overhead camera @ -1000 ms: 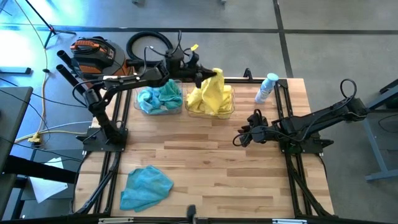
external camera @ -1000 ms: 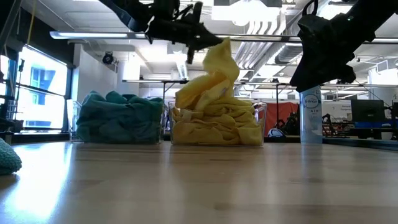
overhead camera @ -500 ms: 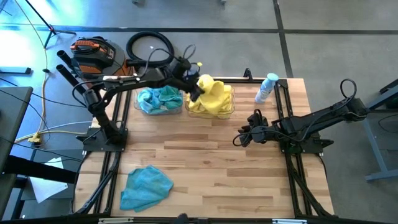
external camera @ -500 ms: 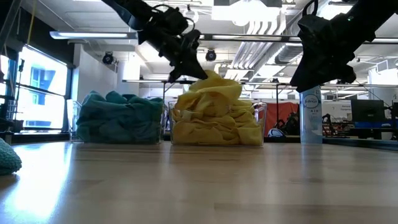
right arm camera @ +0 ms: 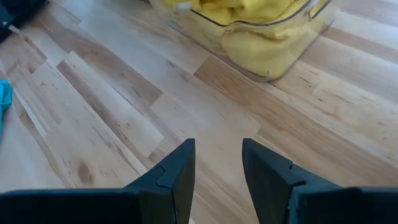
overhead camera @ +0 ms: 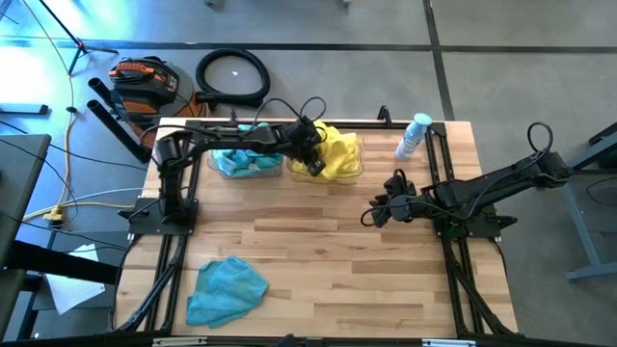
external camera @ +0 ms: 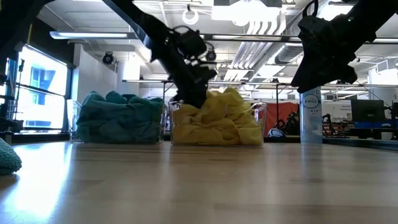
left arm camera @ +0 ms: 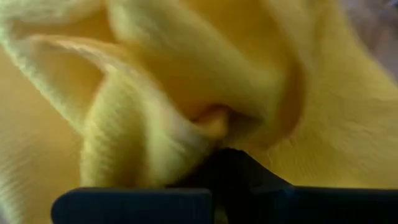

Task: Sort microfiber towel by color & place in baskets
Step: Put the yellow towel into the right transparent bin

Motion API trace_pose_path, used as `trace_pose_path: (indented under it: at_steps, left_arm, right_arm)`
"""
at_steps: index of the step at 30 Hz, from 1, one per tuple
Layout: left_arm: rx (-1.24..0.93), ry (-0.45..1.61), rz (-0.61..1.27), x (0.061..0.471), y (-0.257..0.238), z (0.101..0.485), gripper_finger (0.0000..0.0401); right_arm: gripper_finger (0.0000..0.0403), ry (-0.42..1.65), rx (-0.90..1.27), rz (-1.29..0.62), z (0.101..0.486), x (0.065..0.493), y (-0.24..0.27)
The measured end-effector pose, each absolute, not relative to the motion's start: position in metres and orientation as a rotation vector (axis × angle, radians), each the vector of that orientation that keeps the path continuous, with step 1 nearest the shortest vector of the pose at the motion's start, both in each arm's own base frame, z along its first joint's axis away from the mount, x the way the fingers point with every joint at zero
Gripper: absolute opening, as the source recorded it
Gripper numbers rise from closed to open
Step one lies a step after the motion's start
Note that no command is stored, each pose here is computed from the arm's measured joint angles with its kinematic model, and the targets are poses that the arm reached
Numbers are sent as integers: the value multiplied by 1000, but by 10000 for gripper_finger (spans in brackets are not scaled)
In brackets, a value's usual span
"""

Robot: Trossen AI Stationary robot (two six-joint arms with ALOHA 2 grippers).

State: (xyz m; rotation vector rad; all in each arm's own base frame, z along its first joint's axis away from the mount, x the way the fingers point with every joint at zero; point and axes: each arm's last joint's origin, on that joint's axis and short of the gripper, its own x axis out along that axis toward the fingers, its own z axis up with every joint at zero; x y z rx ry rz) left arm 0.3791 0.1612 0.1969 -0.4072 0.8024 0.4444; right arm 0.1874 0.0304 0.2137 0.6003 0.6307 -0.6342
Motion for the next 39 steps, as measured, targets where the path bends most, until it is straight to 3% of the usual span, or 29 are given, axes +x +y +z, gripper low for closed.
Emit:
trace_pose_path:
  at_steps: [8,17,32,39]
  left_arm:
    - [-466,818,490,386,162,177,0]
    - [-490,732,497,379,159,207,9]
    - [-470,666,447,374,147,238,125]
    - [-534,721,410,369,144,237,136]
  right_arm:
    - [126,625,625,-645,213,187,30]
    - [126,626,624,-644,213,187,31]
    - [126,644,601,-643,213,186,30]
    - [126,659,605,-633,212,186,31]
